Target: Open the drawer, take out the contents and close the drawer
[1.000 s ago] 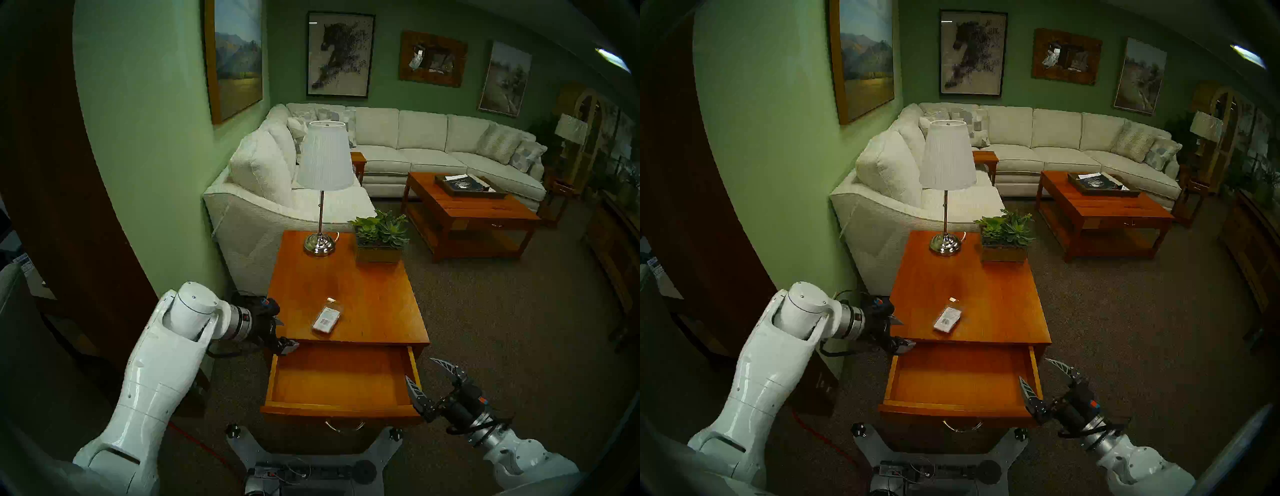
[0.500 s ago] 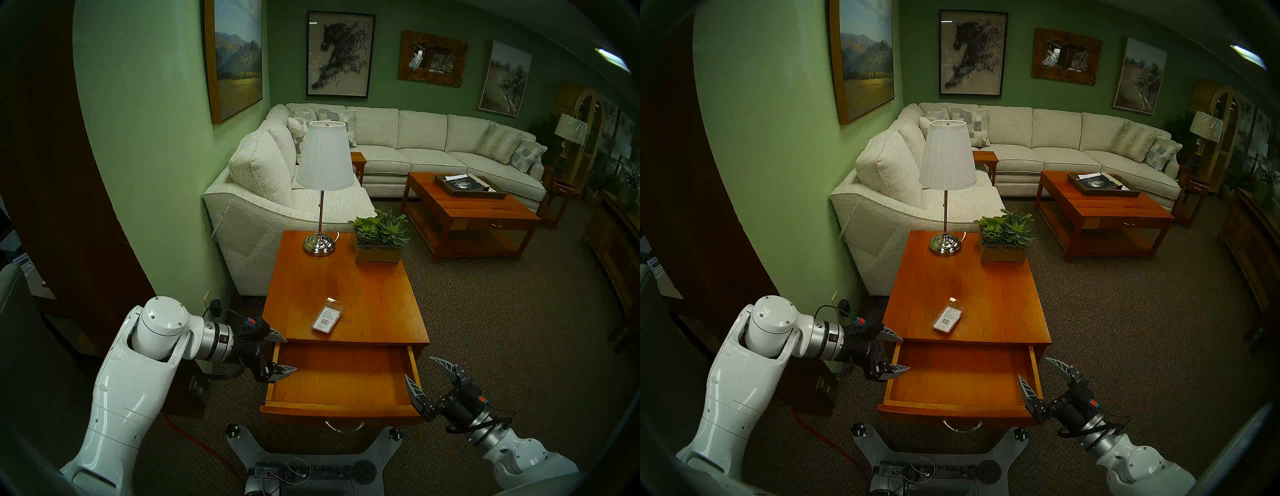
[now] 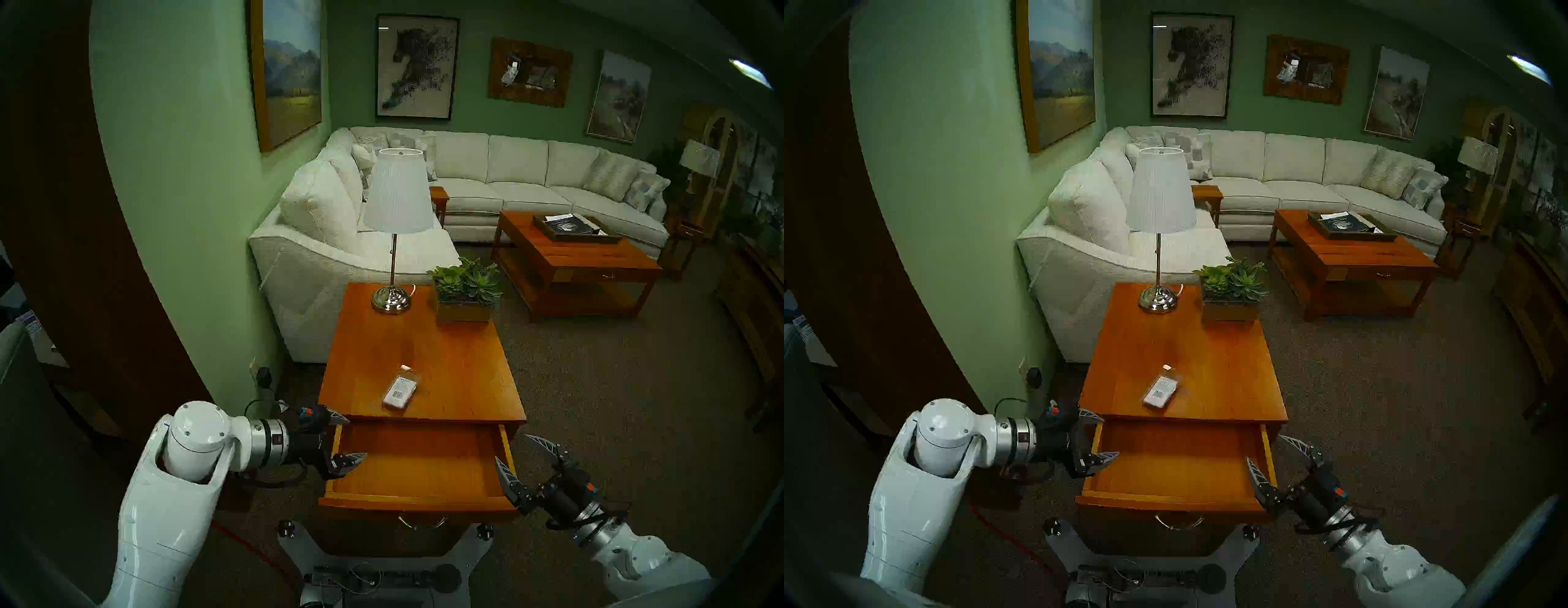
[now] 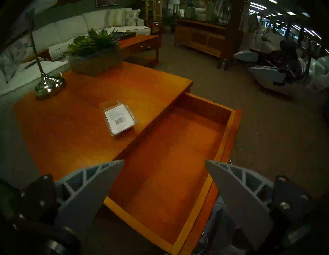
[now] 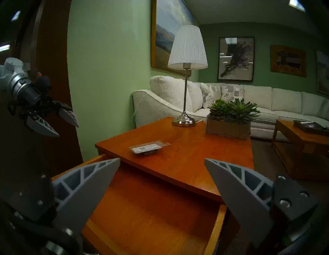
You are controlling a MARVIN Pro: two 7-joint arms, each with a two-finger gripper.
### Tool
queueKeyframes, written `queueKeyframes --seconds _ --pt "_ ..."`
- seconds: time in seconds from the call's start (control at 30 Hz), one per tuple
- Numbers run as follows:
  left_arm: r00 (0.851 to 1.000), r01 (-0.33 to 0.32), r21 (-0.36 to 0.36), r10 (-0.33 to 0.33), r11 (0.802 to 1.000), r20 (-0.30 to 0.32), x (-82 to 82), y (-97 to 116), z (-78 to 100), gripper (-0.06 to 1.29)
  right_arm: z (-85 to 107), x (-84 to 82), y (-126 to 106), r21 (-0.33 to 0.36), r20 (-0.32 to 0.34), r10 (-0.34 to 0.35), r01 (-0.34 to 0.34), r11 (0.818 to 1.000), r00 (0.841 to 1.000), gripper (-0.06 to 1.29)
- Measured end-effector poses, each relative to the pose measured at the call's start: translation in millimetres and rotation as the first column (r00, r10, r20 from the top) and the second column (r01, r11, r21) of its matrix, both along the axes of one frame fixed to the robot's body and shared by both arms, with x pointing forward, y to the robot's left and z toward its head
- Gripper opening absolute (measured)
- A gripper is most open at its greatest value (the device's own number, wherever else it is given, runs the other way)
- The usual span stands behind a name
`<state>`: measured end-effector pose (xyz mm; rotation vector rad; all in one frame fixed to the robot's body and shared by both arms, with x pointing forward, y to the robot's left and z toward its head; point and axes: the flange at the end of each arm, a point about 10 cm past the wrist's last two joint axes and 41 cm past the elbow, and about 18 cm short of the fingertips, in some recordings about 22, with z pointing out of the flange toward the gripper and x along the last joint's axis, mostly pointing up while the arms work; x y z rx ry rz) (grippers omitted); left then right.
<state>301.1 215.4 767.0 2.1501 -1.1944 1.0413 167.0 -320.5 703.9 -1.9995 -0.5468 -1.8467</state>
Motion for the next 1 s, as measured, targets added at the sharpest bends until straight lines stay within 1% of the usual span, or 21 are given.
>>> queueKeyframes --seconds 0.07,0.23,0.57,0.77,1.0 --pt "1.0 -0.011 0.006 0.011 1.0 -0.014 -0.8 -2.5 -8.7 1.23 0.2 0.1 0.1 0.0 0.001 0.001 -0.001 1.0 1.0 1.24" --pt "0.999 -0.035 0.01 0.035 0.999 -0.022 -0.7 -4.8 -17.0 1.23 0.4 0.1 0.1 -0.001 0.001 0.001 -0.001 1.0 1.0 1.24" --pt "0.998 -0.065 0.005 0.065 0.998 -0.014 2.0 -2.1 -16.0 1.23 0.7 0.2 0.2 -0.001 0.001 0.001 -0.001 1.0 1.0 1.24" --pt "0.996 -0.085 0.026 0.086 0.996 -0.037 2.0 -1.7 -18.0 1.23 0.8 0.3 0.2 -0.001 0.002 0.001 -0.001 1.0 1.0 1.24" --pt "0.995 -0.087 0.045 0.089 0.995 -0.053 1.4 -2.7 -19.8 1.23 0.9 0.3 0.1 -0.001 0.002 0.0 0.0 1.0 1.0 1.24"
